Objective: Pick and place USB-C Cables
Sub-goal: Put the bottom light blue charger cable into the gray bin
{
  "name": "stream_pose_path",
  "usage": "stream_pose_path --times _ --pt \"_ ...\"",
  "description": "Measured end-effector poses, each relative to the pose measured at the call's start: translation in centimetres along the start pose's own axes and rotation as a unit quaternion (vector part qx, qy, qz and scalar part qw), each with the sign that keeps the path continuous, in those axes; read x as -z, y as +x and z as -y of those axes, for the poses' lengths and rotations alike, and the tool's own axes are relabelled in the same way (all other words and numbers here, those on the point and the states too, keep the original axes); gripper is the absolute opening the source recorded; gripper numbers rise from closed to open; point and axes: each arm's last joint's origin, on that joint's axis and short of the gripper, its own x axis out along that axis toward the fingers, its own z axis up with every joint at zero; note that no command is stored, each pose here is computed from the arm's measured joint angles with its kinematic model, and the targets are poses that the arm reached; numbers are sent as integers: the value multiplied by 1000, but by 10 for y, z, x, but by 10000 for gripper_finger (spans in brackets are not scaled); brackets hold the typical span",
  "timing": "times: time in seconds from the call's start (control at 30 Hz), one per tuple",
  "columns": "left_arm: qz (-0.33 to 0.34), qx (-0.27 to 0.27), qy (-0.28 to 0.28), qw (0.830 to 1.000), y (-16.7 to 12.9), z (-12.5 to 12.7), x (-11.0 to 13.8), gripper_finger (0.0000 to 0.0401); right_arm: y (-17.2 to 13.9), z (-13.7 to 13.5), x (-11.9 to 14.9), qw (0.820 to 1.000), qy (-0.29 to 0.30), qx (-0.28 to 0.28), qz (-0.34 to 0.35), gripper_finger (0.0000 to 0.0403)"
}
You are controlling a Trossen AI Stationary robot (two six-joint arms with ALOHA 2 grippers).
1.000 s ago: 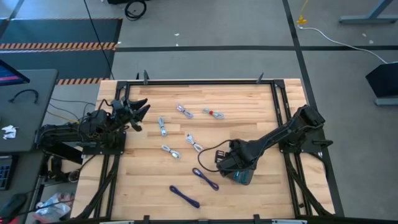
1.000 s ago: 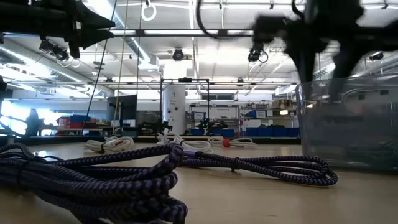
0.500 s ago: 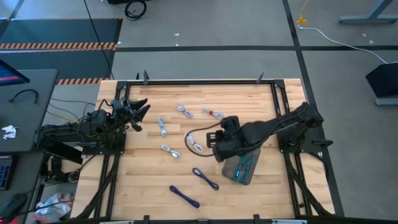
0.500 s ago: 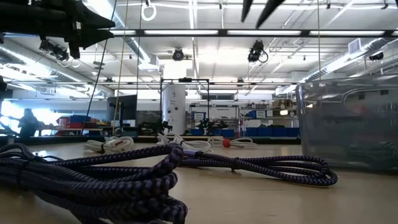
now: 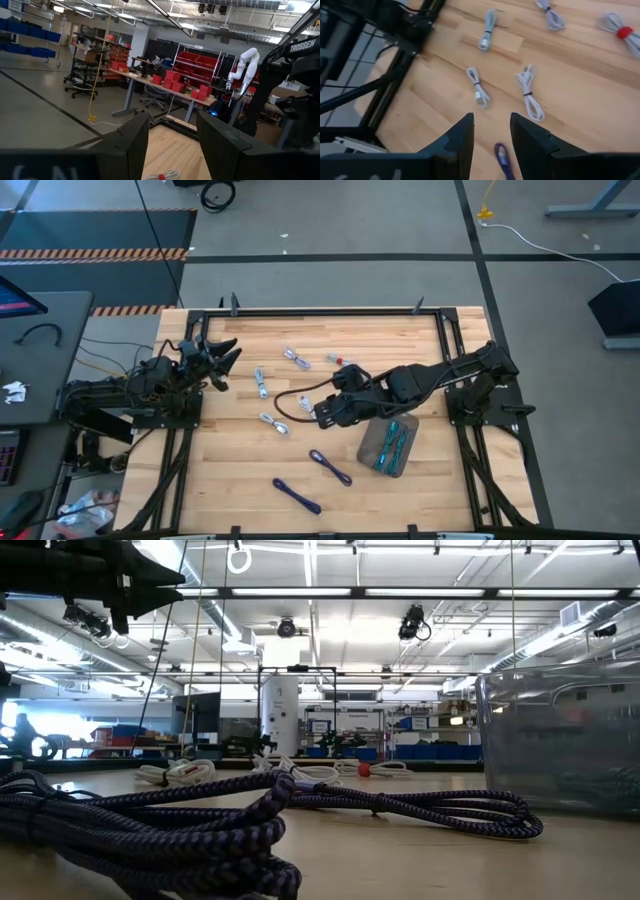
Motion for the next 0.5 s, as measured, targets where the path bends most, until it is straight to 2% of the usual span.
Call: stream_pose_path --times 0.17,0.4,0.5 --pt "0 0 0 1000 0 0 0 172 5 -4 3 1000 -13 -15 -22 132" --pt "-6 0 3 1000 0 0 1 172 38 -14 20 997 -32 -22 -62 132" --pt "-17 35 5 999 0 2 2 172 46 -18 22 997 -43 -33 -59 132"
